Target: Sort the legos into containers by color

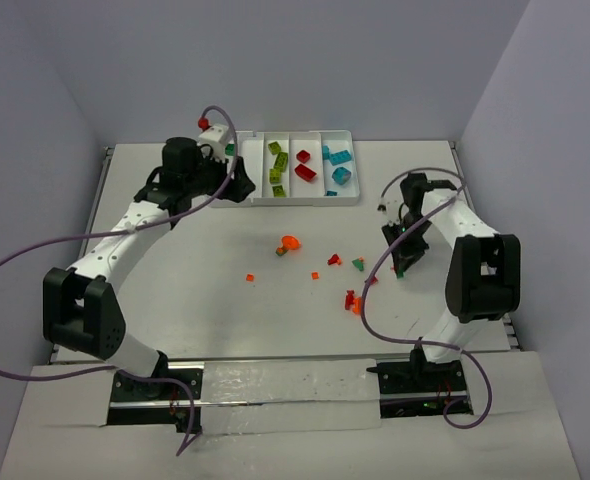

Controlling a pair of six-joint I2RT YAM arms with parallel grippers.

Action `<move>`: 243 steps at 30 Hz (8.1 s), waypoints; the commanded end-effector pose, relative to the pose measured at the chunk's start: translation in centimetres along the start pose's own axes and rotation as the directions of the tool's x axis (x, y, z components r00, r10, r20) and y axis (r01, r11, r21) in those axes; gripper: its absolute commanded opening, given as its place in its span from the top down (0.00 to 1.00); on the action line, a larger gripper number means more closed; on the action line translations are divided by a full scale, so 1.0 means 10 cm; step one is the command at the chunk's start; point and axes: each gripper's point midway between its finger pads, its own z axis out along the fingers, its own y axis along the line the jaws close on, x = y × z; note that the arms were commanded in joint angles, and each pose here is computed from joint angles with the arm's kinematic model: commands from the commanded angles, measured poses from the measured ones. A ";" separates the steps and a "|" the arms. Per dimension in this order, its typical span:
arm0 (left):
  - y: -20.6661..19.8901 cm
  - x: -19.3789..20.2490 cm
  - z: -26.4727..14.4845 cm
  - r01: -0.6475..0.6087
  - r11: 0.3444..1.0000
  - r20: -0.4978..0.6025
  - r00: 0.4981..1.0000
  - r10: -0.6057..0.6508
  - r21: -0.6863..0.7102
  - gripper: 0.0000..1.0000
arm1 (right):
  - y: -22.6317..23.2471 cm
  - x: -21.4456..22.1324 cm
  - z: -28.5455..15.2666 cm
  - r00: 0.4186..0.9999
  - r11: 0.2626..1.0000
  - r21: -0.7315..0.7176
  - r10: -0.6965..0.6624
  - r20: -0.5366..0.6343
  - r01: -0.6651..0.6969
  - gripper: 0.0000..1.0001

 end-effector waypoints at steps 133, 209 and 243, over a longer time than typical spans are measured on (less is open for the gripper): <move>0.19 -0.34 0.60 -0.338 0.934 -0.053 0.937 0.346 0.118 1.00 | 2.23 -1.34 -1.17 0.875 0.693 -0.605 -0.077 0.479 0.392 1.00; 0.01 0.02 -0.18 -0.133 0.967 0.002 0.991 0.136 0.220 0.34 | 3.22 -2.69 -1.39 0.887 0.510 -0.838 0.274 0.373 0.195 1.00; 0.31 0.04 0.06 -0.065 0.980 -0.032 0.997 0.072 0.188 1.00 | 3.00 -2.63 -1.35 0.890 0.500 -0.848 0.288 0.353 0.175 0.29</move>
